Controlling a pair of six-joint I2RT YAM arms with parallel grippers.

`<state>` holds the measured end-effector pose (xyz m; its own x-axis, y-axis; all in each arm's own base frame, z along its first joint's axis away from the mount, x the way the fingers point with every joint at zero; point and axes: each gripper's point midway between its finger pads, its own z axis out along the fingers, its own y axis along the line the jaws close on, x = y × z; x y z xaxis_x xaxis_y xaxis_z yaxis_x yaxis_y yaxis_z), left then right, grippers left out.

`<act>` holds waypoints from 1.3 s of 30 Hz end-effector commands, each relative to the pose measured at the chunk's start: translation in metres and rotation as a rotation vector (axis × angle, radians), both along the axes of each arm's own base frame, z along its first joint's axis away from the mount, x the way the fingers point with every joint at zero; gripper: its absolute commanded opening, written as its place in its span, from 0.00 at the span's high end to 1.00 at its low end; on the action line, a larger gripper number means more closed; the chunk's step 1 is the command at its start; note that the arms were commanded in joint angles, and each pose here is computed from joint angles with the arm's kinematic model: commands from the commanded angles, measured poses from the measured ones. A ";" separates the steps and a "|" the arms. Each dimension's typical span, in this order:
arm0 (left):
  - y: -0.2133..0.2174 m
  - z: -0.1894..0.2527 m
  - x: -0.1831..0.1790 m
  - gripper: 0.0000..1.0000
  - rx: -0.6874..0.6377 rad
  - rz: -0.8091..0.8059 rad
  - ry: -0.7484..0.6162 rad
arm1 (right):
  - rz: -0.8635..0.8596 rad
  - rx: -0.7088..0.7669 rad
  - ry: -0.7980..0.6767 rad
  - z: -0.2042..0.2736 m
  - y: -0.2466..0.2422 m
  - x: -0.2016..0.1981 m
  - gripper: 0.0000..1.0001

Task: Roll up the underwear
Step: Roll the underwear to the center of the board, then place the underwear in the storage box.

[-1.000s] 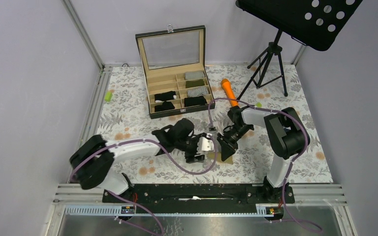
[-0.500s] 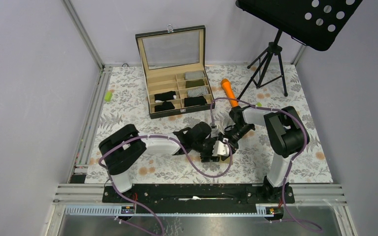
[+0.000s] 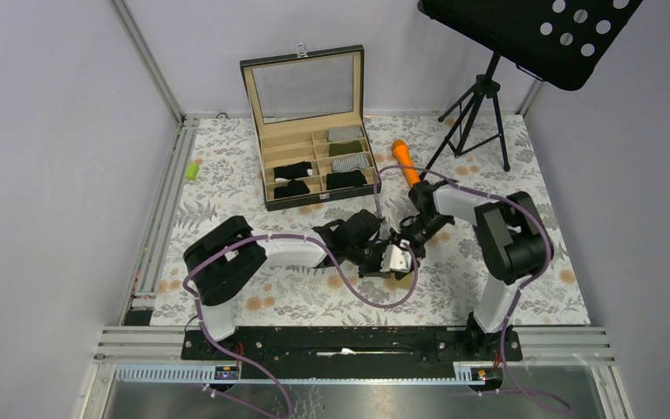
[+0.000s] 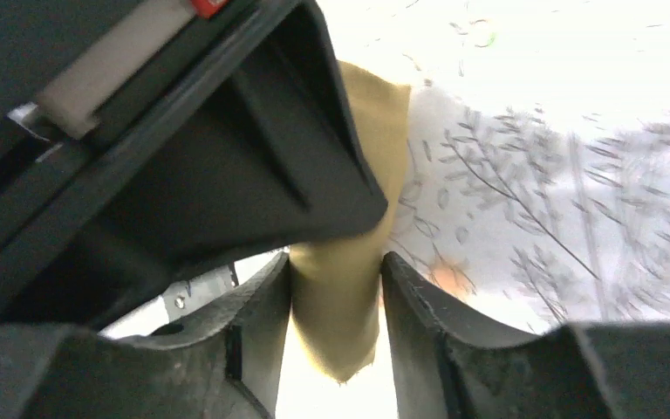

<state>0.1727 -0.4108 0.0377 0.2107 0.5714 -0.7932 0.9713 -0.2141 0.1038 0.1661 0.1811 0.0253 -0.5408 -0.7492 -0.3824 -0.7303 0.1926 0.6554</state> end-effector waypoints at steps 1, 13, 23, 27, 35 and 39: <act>0.010 0.029 0.026 1.00 -0.020 0.006 -0.042 | -0.015 0.009 -0.187 0.070 -0.014 0.030 0.44; 0.142 0.149 0.190 1.00 -0.052 0.354 -0.247 | -0.328 -0.079 -0.584 0.164 -0.054 0.030 0.29; 0.248 0.184 0.364 1.00 0.023 0.581 -0.507 | -0.374 -0.109 -0.585 0.152 -0.061 0.019 0.29; 0.257 0.163 0.407 1.00 0.044 0.629 -0.529 | -0.378 -0.125 -0.570 0.147 -0.063 0.020 0.28; 0.264 0.121 0.459 1.00 0.036 0.740 -0.587 | -0.393 -0.141 -0.564 0.142 -0.069 0.013 0.28; 0.273 0.091 0.460 1.00 0.127 0.683 -0.583 | -0.386 -0.142 -0.565 0.142 -0.069 0.013 0.28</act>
<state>0.6049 -0.1438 0.0934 0.0378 0.7649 -0.6431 0.7732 0.3853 0.5037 0.1808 0.1146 0.1646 -0.5217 -0.6140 -0.5923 -0.8210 0.5501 0.1529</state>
